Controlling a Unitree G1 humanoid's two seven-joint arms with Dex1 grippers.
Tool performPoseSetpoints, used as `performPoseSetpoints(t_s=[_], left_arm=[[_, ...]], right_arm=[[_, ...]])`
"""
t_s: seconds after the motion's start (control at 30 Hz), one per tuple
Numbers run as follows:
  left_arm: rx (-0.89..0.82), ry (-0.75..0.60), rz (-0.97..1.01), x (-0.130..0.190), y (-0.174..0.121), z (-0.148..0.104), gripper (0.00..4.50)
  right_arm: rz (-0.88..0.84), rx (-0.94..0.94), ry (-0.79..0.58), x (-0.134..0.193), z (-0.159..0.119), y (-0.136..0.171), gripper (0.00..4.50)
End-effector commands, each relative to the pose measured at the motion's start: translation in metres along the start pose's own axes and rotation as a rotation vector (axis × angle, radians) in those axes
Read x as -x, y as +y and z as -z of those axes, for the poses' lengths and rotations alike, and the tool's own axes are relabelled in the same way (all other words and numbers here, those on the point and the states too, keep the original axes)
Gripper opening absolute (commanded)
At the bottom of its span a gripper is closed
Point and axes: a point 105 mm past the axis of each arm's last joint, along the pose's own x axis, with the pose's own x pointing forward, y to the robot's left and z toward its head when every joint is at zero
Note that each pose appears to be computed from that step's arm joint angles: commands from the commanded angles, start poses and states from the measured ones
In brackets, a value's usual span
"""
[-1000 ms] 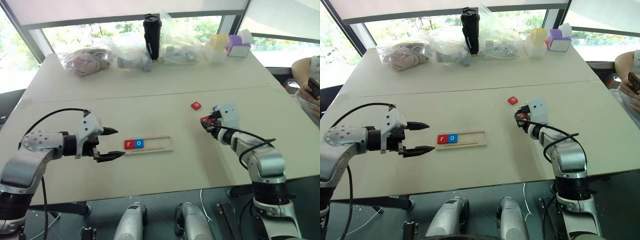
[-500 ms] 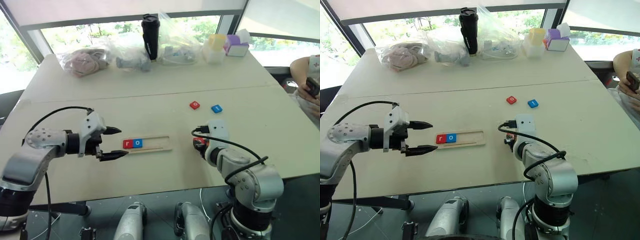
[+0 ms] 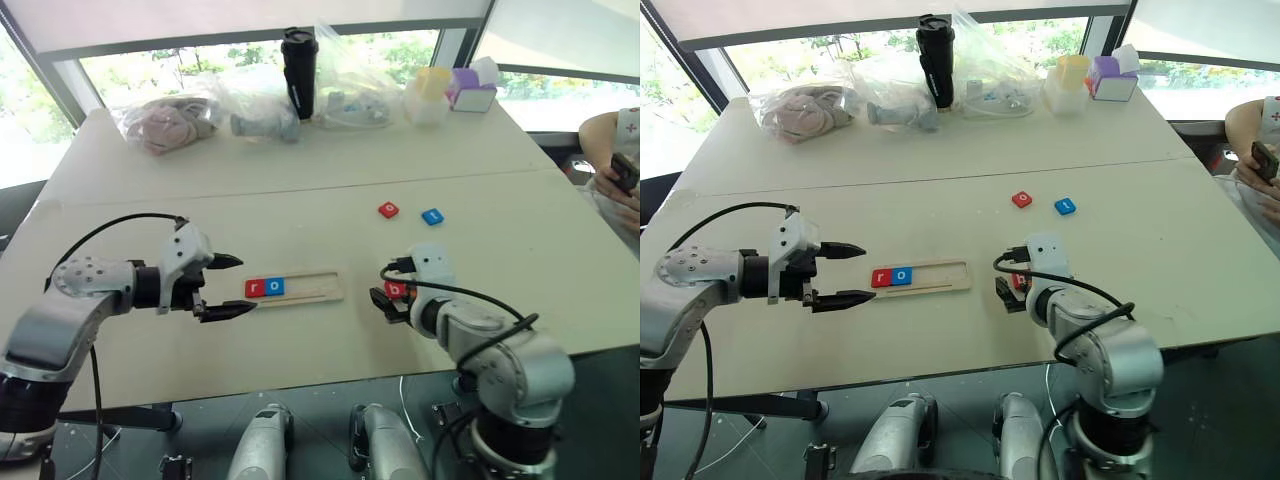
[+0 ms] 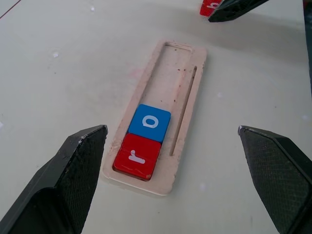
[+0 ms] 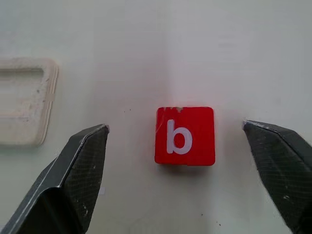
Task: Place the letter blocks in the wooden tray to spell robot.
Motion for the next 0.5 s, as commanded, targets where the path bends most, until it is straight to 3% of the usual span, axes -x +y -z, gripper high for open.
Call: performPoseSetpoints(t_s=[0.03, 0.13, 0.23, 0.37, 0.5], left_arm=[[-0.035, 0.004, 0.003, 0.008, 0.001, -0.007, 4.50], [-0.050, 0.015, 0.027, 0.011, 0.000, -0.008, 4.50], [-0.064, 0.021, 0.041, 0.011, 0.000, -0.010, 4.50], [-0.081, 0.024, 0.048, 0.010, -0.001, -0.014, 4.50], [-0.070, 0.023, 0.046, 0.011, -0.005, -0.012, 4.50]], right_arm=[[-0.147, 0.188, -0.129, 0.020, -0.028, -0.007, 4.44], [-0.413, 0.429, -0.187, 0.042, -0.032, -0.011, 4.44], [-0.617, 0.551, -0.111, 0.050, -0.005, -0.016, 4.44], [-0.601, 0.711, -0.052, 0.016, 0.017, -0.052, 4.44], [-0.618, 0.716, -0.111, -0.009, 0.009, -0.063, 4.44]])
